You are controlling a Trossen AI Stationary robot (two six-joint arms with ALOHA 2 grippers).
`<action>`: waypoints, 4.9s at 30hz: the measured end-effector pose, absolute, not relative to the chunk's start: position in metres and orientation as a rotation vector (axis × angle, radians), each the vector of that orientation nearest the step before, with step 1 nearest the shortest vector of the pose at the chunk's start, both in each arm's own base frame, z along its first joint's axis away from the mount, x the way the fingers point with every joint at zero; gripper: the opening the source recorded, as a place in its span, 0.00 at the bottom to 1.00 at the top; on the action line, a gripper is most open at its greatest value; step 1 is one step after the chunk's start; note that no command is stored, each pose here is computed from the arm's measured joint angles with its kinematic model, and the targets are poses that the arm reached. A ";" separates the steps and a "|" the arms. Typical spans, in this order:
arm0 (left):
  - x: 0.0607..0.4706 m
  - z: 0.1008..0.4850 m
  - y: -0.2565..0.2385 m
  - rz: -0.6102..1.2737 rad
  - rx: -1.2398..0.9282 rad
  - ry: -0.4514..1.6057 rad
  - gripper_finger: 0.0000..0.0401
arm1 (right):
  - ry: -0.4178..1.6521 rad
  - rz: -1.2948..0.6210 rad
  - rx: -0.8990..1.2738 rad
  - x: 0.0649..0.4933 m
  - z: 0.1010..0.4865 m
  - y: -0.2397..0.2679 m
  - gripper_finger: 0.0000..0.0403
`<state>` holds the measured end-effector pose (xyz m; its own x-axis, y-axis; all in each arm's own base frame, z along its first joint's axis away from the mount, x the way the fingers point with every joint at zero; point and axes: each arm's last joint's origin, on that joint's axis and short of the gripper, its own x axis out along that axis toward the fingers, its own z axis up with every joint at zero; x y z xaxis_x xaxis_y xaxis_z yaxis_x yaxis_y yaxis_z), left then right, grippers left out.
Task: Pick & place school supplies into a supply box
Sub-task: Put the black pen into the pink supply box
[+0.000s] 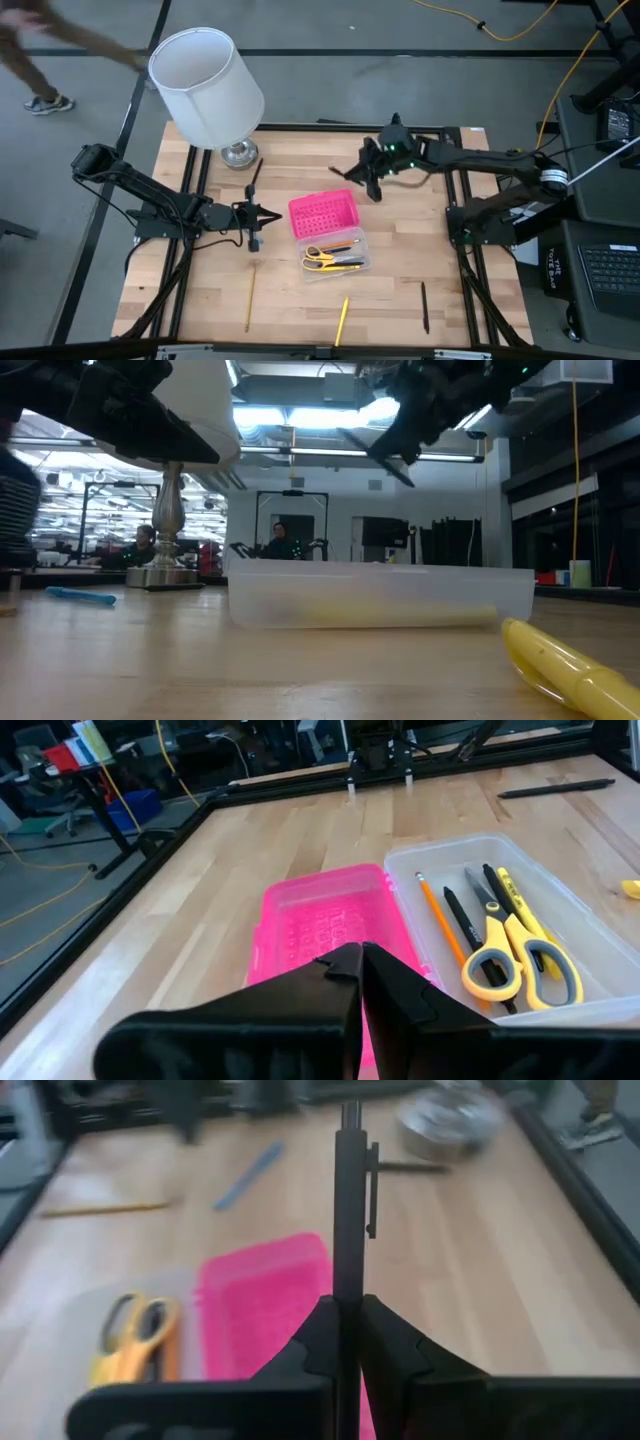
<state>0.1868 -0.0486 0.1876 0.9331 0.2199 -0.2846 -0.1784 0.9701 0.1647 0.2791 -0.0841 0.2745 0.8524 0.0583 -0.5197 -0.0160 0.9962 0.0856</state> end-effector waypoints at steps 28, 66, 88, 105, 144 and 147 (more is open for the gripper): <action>0.187 0.187 -0.051 0.141 0.121 0.310 0.01 | 0.556 0.107 0.048 0.277 0.266 0.080 0.07; 0.187 0.187 -0.051 0.146 0.065 0.306 0.01 | 0.691 0.131 -0.098 0.304 0.215 0.095 0.07; 0.187 0.187 -0.051 0.147 0.065 0.306 0.01 | 0.854 0.131 -0.111 0.328 0.158 0.073 0.08; 0.187 0.187 -0.051 0.123 0.038 0.307 0.01 | 0.854 0.082 -0.100 0.329 0.157 0.070 0.09; 0.187 0.187 -0.053 0.083 -0.034 0.307 0.01 | 0.631 0.074 -0.293 0.316 0.237 0.033 0.17; 0.187 0.187 -0.052 0.136 -0.075 0.302 0.01 | 0.566 0.072 -0.294 0.316 0.230 0.021 0.07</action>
<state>0.1870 -0.0517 0.1869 0.9457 0.1222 -0.3014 -0.1445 0.9881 -0.0530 0.3160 0.0206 0.2301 0.8430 -0.0135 -0.5377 -0.1474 0.9556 -0.2550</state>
